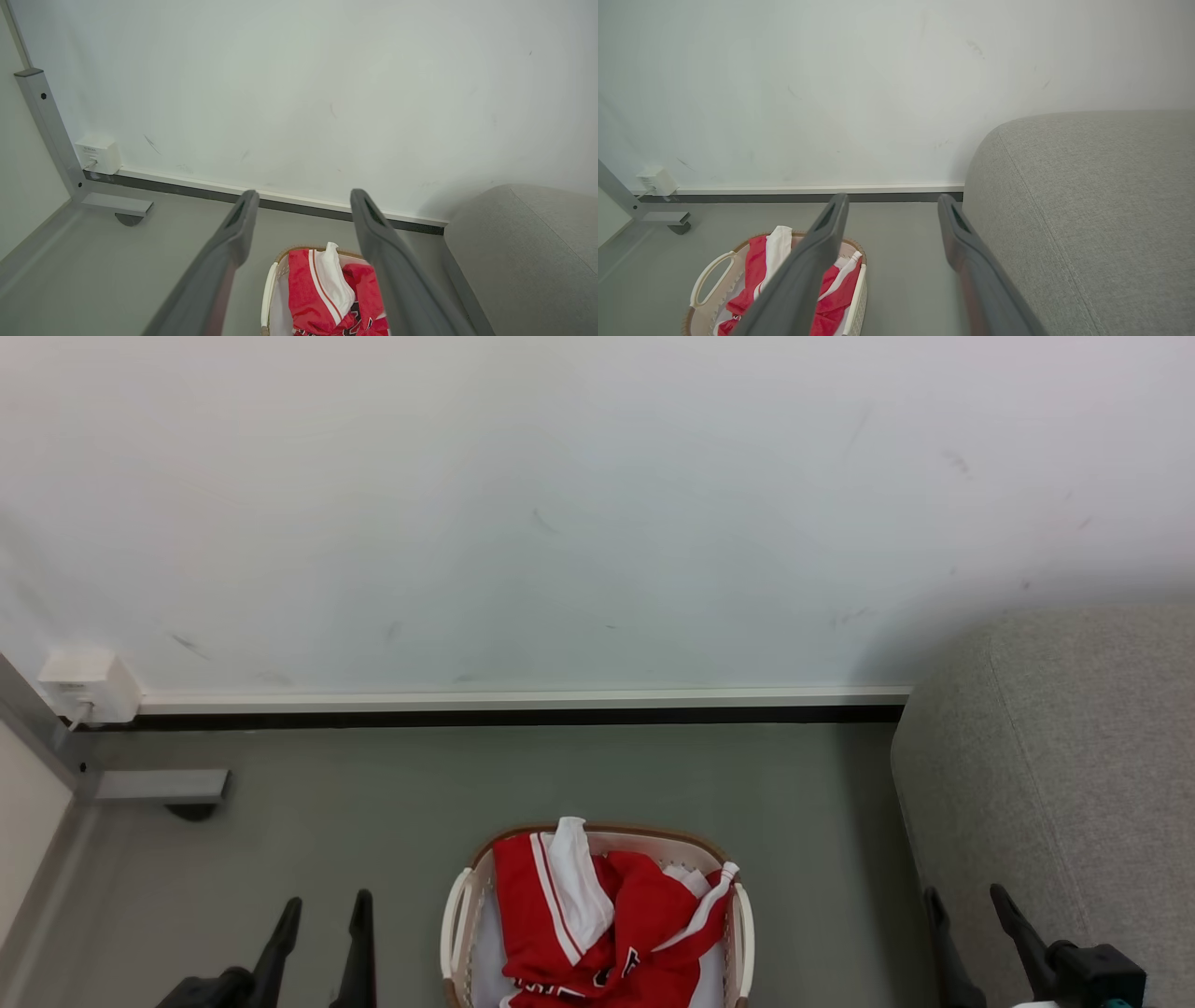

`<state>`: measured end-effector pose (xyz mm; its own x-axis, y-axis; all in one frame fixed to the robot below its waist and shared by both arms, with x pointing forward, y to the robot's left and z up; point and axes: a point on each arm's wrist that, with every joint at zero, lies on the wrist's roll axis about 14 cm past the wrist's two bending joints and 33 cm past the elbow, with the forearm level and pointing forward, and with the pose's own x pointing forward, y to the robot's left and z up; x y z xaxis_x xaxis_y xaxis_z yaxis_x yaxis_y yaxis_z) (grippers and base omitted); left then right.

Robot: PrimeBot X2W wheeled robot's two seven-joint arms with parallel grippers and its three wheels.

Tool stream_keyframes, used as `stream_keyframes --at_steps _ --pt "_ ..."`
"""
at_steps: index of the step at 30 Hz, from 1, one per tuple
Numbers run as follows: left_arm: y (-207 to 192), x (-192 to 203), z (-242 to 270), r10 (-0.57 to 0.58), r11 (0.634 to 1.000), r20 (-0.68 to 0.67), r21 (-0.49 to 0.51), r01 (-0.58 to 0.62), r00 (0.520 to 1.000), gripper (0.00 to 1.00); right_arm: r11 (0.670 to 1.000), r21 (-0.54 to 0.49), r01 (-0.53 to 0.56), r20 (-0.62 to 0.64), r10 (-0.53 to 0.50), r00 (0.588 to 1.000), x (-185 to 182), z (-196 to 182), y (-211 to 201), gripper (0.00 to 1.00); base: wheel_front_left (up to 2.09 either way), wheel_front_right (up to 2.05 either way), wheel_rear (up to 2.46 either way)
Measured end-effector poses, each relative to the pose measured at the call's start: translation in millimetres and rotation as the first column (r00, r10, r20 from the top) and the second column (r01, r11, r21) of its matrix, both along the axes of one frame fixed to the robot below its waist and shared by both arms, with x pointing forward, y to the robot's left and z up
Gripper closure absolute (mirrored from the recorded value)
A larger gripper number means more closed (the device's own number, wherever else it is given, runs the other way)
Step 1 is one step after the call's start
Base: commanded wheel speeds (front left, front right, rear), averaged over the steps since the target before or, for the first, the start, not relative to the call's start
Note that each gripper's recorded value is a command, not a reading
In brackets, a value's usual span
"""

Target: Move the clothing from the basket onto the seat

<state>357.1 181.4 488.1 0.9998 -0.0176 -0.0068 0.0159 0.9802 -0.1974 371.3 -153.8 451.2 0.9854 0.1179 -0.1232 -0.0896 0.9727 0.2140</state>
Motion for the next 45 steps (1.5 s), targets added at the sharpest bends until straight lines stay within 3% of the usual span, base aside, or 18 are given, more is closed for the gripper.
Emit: stream_keyframes --at_steps 20,33,45 --pt "-5 -5 -12 -0.042 0.994 -0.014 0.099 0.043 0.999 0.00 0.993 -0.110 -0.041 0.017 0.043 0.999 -3 -3 4 0.00 0.00 0.00 0.00" --pt "-10 -3 -18 -0.065 0.991 -0.019 0.115 0.067 0.998 0.00 0.982 -0.183 -0.037 0.022 0.042 0.999 -4 -6 -4 0.00 0.00 0.00 0.00" --pt "-14 0 -26 -0.078 0.991 -0.041 0.109 0.082 0.996 0.00 0.982 -0.185 -0.030 0.016 0.034 0.999 -2 -8 -7 0.00 0.00 0.00 0.00"
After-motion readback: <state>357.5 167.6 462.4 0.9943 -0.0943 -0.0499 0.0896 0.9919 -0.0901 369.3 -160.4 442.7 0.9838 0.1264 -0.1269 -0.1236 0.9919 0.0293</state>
